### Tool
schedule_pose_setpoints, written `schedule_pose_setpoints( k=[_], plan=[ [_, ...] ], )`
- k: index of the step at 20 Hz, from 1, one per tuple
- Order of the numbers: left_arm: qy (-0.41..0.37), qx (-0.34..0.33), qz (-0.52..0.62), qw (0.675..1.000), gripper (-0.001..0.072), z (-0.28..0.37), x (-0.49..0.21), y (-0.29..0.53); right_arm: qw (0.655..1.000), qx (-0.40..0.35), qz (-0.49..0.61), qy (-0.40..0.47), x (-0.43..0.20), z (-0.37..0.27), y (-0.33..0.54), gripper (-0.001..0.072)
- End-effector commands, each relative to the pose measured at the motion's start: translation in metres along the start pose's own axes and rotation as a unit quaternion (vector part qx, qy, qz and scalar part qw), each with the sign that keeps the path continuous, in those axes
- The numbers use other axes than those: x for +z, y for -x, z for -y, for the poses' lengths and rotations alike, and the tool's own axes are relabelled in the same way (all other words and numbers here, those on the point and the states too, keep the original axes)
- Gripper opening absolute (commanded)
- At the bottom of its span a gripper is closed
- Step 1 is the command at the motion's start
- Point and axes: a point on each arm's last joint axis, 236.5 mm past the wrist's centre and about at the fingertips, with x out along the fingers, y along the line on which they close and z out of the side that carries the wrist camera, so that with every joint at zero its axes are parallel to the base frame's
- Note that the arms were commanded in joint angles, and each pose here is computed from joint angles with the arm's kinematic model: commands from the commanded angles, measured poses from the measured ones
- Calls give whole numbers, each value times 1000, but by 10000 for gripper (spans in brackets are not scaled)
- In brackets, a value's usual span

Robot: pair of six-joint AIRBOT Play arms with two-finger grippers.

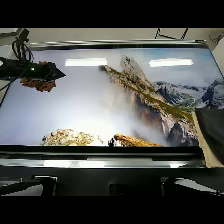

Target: Fold the clothes and pants, and hang the long-sleeved shirts on hangers.

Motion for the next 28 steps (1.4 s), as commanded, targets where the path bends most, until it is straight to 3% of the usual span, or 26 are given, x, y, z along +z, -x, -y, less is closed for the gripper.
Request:
schedule_pose_setpoints(
  k=[1, 2, 3, 4, 7, 8, 10, 12, 13, 15, 17, 19, 20, 24, 28],
  plan=[
    [0, 0, 1, 1000, 22, 0, 0, 0, 1000, 19, 1, -22, 2, 8, -10, 220],
    [1, 0, 1, 1000, 23, 0, 0, 0, 1000, 25, 1, -15, 2, 5, -10, 571],
    [1, 0, 1, 1000, 22, 0, 0, 0, 999, 38, -1, 5, 0, -1, -9, 691],
    [0, 0, 1, 1000, 23, 0, 0, 0, 999, 49, 0, 7, 1, -7, -6, 708],
    [9, -15, 13, 1000, 22, 9, 7, 2, 983, 146, 98, 61, 34, -70, 56, 694],
    [4, -18, 37, 999, 22, 14, 20, 7, 963, 185, 170, 98, 52, -106, 97, 688],
    [-33, 7, 111, 993, 19, 18, 60, 22, 891, 236, 332, 202, 62, -194, 196, 687],
    [-52, 134, 170, 975, 19, -20, 92, 43, 808, 275, 417, 313, 11, -287, 259, 685],
    [-34, 209, 179, 961, 20, -49, 94, 54, 784, 288, 420, 354, -23, -326, 262, 661],
    [-16, 307, 131, 943, 60, -96, 73, 58, 799, 259, 336, 426, -92, -374, 197, 662],
    [39, 336, -4, 941, 701, -129, 10, 38, 829, 172, 184, 499, -152, -373, 95, 670],
    [45, 342, -168, 923, 714, -145, -63, 27, 845, 89, 43, 525, -203, -347, 11, 667],
    [23, 325, -192, 926, 713, -143, -78, 17, 842, 63, 24, 535, -215, -340, -10, 667],
    [-3, 313, -184, 932, 713, -137, -94, -7, 824, -2, 49, 565, -223, -333, -32, 671],
    [-6, 311, -200, 929, 713, -137, -102, -18, 824, -4, 45, 564, -223, -331, -32, 671]
  ],
)
